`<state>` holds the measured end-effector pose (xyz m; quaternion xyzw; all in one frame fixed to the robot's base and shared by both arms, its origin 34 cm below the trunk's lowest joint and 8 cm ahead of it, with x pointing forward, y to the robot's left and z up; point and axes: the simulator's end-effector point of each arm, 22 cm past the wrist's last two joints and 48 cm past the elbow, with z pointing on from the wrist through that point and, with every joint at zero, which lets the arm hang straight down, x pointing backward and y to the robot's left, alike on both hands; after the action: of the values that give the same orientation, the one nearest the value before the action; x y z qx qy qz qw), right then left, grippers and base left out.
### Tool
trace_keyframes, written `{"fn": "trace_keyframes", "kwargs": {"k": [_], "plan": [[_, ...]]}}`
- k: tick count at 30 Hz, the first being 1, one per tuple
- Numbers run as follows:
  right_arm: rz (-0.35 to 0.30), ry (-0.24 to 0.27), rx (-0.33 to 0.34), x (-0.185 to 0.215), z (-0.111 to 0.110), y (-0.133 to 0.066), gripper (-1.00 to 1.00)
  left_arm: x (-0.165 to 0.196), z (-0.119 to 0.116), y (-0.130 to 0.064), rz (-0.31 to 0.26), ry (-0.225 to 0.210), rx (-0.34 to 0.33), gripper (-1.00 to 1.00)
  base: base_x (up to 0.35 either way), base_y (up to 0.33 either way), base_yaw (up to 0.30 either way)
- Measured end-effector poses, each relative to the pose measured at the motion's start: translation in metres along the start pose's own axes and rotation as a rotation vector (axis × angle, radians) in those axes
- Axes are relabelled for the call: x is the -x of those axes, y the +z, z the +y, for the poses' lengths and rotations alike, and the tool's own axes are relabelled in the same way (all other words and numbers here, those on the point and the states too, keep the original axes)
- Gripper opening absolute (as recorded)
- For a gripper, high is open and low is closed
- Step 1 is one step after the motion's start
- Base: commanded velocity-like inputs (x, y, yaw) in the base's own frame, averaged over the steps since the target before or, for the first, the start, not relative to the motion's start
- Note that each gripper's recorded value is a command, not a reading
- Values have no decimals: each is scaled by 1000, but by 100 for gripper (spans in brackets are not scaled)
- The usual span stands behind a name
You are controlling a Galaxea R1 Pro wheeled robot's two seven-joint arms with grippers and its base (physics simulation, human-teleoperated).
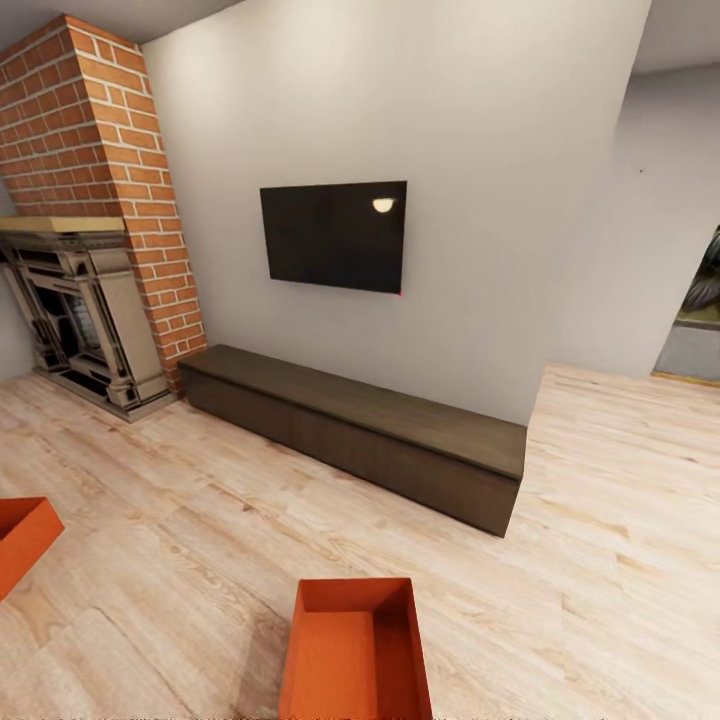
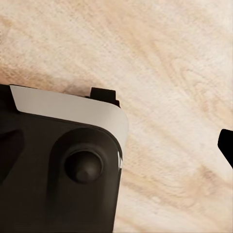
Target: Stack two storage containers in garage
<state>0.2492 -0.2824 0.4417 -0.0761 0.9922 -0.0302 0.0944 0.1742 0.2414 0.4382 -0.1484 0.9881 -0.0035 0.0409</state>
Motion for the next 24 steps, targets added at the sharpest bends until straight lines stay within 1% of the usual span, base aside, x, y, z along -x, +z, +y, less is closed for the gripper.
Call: {"fn": "trace_keyframes", "kwargs": {"k": [24], "plan": [[36, -3, 16, -14, 6, 1, 100, -14, 4, 0, 37, 0, 11, 100, 0, 0, -1]]}}
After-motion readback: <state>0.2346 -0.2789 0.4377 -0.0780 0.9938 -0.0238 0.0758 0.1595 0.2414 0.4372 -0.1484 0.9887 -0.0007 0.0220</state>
